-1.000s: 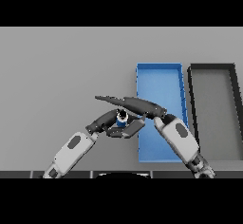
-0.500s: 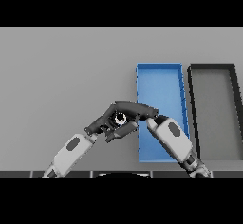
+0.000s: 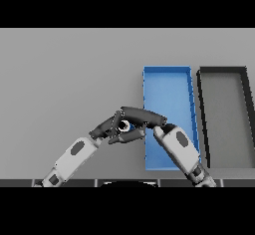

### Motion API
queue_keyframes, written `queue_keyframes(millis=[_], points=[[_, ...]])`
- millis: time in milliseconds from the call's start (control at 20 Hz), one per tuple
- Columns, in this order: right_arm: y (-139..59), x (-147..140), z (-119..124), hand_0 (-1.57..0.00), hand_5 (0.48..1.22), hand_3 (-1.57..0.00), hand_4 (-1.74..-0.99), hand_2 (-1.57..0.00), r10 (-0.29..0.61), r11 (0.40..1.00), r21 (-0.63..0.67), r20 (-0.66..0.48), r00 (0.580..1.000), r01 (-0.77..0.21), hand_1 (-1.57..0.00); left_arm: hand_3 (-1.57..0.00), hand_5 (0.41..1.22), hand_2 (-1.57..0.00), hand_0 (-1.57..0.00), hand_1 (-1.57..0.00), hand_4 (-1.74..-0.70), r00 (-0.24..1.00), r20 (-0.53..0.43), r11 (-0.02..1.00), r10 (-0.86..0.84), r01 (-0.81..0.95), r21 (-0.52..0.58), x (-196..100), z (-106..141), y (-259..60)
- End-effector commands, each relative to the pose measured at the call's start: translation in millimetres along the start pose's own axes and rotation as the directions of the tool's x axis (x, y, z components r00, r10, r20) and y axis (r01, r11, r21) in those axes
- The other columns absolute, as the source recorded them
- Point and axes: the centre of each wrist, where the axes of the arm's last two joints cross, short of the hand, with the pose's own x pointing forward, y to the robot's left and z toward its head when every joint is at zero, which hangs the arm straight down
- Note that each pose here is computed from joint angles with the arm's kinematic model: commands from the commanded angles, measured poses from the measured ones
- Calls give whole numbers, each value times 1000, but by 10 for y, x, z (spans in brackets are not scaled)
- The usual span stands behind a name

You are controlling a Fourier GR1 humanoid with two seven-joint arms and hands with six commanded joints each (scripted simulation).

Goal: Pick up the blue pipe and place it into the blue bin.

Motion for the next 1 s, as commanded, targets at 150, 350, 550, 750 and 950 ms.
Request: queue_keyframes(millis=[150, 350, 550, 750, 950], points=[[-1, 49, 47, -1558, 1203, -1554, -1481, -1559, 33, 999, 8, -11, 999, -33, -1559, -212, 1213, -524, -626, -513, -1179, 997, -62, 997, -35, 31, -74, 24, 30, 60], [-4, 62, 10, -1566, 1214, -1564, -1484, -1566, 19, 1000, -5, -36, 999, -19, -1566, -86, 964, -214, -256, -210, -950, 993, -76, 994, -95, 90, -67, 16, -1, 53], [55, 77, 23, -1569, 1218, -1568, -1485, -1569, 13, 1000, -14, 10, 1000, -13, -1569, -35, 754, -87, -104, -85, -836, 987, -118, 993, -111, 106, -49, -20, 24, 77], [26, 75, 36, -1570, 1220, -1570, -1487, -1570, 30, 999, -28, 11, 999, -29, -1570, -14, 636, -35, -42, -34, -842, 989, -130, 997, -73, 71, -20, -29, 45, 88], [-9, 92, 6, -1571, 1220, -1571, -1492, -1571, -25, 999, -48, 7, 1000, 26, -1571, -5, 605, -14, -17, -13, -880, 977, -209, 999, -37, 41, 13, -36, 113, 53]])
